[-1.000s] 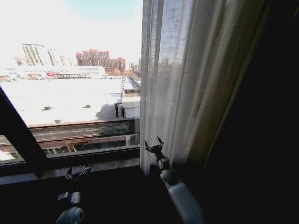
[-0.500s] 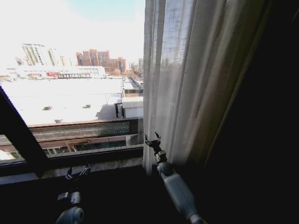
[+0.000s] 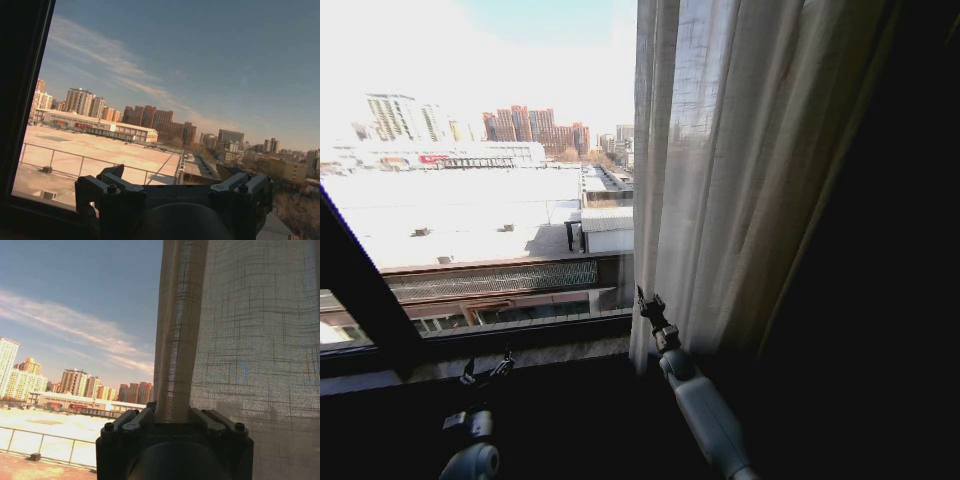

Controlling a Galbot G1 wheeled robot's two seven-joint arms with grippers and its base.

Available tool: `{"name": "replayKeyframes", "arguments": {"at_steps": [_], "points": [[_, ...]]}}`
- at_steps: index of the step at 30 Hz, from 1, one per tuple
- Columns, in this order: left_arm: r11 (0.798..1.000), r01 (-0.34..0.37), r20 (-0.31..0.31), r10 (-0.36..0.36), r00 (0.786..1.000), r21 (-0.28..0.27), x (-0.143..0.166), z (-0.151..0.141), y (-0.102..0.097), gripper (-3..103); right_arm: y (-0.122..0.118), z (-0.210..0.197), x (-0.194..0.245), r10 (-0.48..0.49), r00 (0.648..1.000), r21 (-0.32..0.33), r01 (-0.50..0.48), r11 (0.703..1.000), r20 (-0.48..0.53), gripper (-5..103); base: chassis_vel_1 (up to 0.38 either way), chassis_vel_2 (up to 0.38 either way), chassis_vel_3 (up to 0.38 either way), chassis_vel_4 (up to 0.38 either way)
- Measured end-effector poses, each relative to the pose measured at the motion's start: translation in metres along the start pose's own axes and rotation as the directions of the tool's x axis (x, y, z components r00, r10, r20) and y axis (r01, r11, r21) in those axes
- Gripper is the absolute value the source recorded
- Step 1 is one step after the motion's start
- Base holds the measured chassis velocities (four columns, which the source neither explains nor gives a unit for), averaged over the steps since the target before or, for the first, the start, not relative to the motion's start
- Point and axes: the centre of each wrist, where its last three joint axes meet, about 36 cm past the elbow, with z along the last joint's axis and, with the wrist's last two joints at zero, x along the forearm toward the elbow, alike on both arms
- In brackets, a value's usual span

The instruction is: Open the curtains by pulling them apart, changing their state from closed to fully open.

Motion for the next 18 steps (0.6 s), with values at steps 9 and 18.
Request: {"name": "replayKeyframes", "arguments": {"at_steps": [9, 18], "points": [[1.000, 0.000, 0.000, 0.000, 1.000, 0.000, 0.000, 0.000, 0.000, 100, -0.004, 0.004, 0.005, -0.066, 0.998, -0.024, 0.066, 0.998, 0.025, 1, 0.000, 0.000, 0.000, 0.000], [1.000, 0.000, 0.000, 0.000, 1.000, 0.000, 0.000, 0.000, 0.000, 100, -0.011, 0.002, 0.002, -0.063, 0.998, -0.042, 0.064, 0.997, 0.020, 0, -0.019, -0.017, 0.017, 0.019]]}}
